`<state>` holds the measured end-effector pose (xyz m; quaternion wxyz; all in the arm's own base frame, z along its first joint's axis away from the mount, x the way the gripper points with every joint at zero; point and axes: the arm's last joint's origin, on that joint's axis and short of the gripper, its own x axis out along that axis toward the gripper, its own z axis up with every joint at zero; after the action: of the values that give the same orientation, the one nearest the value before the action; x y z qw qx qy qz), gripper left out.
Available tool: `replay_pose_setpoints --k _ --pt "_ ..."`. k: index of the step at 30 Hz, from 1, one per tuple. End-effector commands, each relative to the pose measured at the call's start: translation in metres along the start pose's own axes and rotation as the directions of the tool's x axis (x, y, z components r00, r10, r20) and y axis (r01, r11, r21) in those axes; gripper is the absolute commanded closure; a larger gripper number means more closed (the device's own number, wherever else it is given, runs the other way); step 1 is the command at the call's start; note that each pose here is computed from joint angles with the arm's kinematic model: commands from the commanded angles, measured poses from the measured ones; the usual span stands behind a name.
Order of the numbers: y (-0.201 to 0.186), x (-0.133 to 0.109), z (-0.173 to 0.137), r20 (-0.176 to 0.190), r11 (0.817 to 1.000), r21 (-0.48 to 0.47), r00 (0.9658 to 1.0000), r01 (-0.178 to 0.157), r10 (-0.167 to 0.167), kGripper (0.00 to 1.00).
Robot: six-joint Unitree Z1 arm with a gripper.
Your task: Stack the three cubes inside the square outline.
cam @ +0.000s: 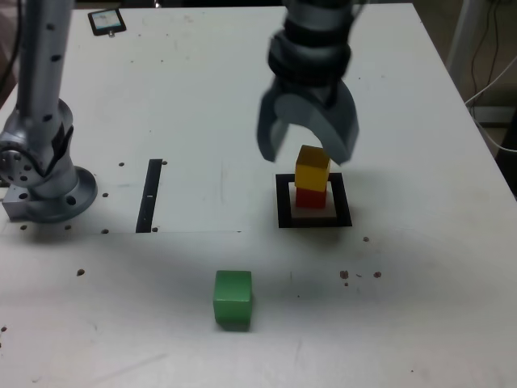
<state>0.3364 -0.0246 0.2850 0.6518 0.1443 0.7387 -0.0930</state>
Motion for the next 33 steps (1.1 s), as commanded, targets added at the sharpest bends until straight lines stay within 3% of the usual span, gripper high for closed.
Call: replay_pose_setpoints --k 1,4,10,15,22,33 --pt "-0.005 -0.018 -0.025 0.03 1.0 -0.001 0.9995 -0.006 0.006 0.01" --pt "-0.015 -0.025 -0.043 0.022 1.0 0.002 0.9998 -0.002 0.002 0.01" --pt "-0.062 -0.022 -0.067 -0.039 0.997 -0.076 0.9992 -0.014 0.011 0.01" --pt "-0.117 -0.016 -0.074 -0.03 0.987 -0.157 0.9992 -0.032 0.028 0.01" --pt "-0.17 0.0 -0.046 -0.012 0.973 -0.232 0.9998 0.014 -0.018 0.02" --pt "-0.19 0.032 -0.015 -0.069 0.964 -0.256 0.9936 0.069 -0.09 0.05"
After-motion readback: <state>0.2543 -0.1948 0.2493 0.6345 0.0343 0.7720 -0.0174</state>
